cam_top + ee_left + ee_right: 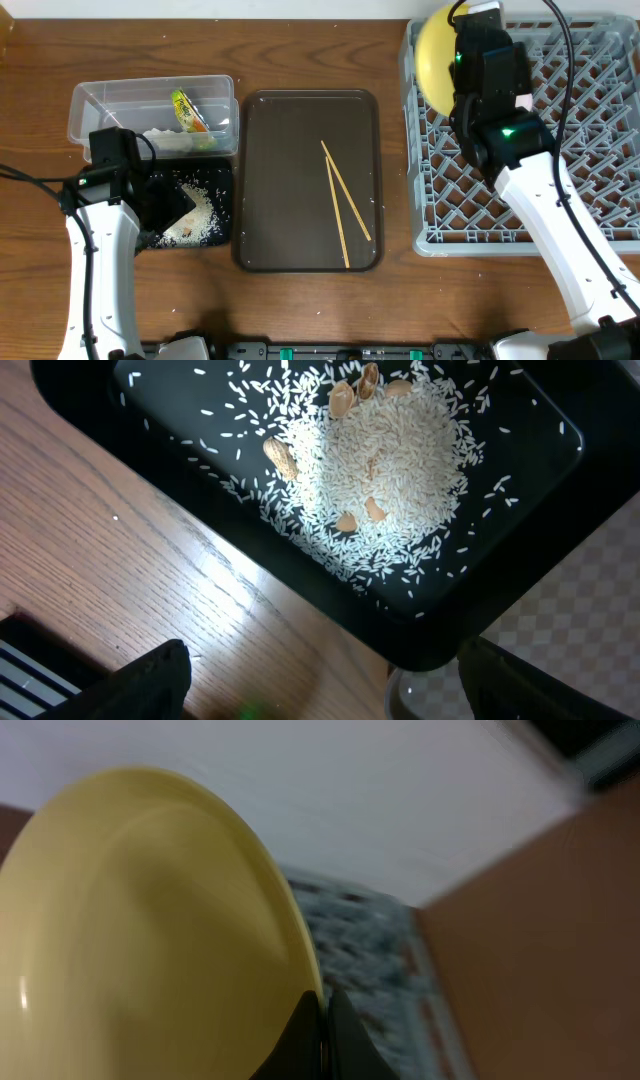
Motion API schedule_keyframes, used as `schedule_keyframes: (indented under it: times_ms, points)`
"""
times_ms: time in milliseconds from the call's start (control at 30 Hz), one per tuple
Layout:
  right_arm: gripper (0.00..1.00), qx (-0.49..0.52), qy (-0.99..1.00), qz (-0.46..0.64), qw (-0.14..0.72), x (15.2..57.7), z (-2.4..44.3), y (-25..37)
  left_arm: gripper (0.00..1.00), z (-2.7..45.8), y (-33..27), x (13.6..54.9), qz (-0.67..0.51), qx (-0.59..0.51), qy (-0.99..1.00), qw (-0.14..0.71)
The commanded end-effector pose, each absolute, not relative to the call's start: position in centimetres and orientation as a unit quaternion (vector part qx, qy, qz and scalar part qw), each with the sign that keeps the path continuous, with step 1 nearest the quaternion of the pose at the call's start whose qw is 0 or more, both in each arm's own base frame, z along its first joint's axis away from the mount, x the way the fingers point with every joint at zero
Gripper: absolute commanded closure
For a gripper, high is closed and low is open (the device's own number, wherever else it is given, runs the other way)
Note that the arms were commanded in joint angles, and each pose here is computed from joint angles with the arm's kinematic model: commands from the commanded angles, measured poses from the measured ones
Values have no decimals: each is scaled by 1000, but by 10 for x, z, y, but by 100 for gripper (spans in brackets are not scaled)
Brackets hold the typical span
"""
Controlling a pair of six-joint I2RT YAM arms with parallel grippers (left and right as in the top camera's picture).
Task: Sort waste into correct bins and load items into the dishwasher rack
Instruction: 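Lift the yellow plate and place it upright in the rack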
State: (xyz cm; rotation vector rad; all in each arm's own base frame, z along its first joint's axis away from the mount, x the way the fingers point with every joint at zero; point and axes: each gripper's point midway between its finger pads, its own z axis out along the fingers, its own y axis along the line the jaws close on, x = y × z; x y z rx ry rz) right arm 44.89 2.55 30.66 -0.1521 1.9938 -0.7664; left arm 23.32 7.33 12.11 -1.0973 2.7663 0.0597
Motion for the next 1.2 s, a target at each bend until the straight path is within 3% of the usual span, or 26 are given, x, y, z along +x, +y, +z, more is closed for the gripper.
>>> schedule_keyframes:
  times_ms: [0,900,1167]
  points:
    - [99,-69,800,-416,426,436,314,-5,12,121,75,231,23,-373,924,84]
    - [99,-153,845,-359,366,454,226,47,12,121,75,231,23,-373,924,84]
    - [99,-103,864,-281,404,454,219,75,12,121,75,231,23,-373,924,84]
